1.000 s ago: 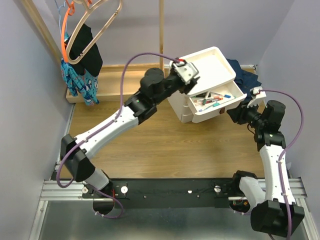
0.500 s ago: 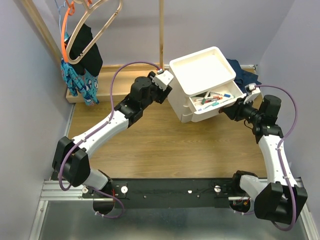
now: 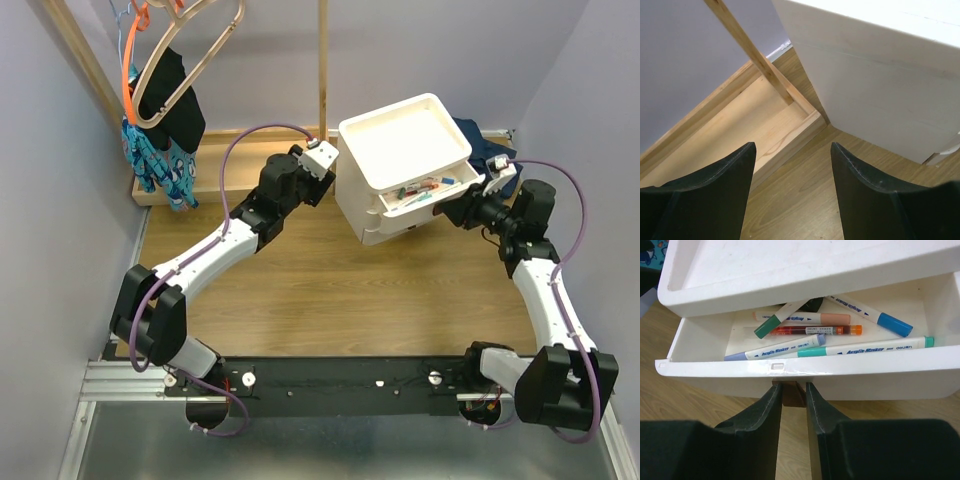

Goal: Sort the stationery into containers
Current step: Close the drawer in the storage box.

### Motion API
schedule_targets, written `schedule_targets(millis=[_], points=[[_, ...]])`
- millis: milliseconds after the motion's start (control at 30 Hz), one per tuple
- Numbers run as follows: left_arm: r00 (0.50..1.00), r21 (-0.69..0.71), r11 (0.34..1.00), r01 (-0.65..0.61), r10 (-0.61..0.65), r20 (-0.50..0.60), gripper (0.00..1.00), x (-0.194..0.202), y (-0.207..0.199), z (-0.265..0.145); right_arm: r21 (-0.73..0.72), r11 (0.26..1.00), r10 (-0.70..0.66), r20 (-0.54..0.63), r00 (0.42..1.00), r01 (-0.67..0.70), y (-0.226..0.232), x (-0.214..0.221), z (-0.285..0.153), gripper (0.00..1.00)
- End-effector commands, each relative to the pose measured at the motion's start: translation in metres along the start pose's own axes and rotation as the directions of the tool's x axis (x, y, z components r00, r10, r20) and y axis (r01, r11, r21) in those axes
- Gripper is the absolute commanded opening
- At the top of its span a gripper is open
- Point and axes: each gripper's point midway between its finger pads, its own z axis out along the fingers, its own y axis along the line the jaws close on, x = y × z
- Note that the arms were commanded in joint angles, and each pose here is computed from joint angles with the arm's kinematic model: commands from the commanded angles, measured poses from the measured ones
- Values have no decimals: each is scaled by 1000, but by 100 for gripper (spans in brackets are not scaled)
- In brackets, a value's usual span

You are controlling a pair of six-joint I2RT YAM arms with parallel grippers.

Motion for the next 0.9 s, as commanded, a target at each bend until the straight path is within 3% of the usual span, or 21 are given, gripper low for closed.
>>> schedule_targets(millis=[0,467,867], points=[[1000,-28,1000,2,-2,15,70,-4,6,3,-13,997,-71,118,991,73,3,-43,12,34],[1000,-33,999,11,-12,-16,71,10,6,-1,-86,987,-129,112,985,139,19,-50,52,36],[1000,-26,999,22,-23,-19,71,13,4,3,-53,989,-133,101,986,139,11,-42,58,39]])
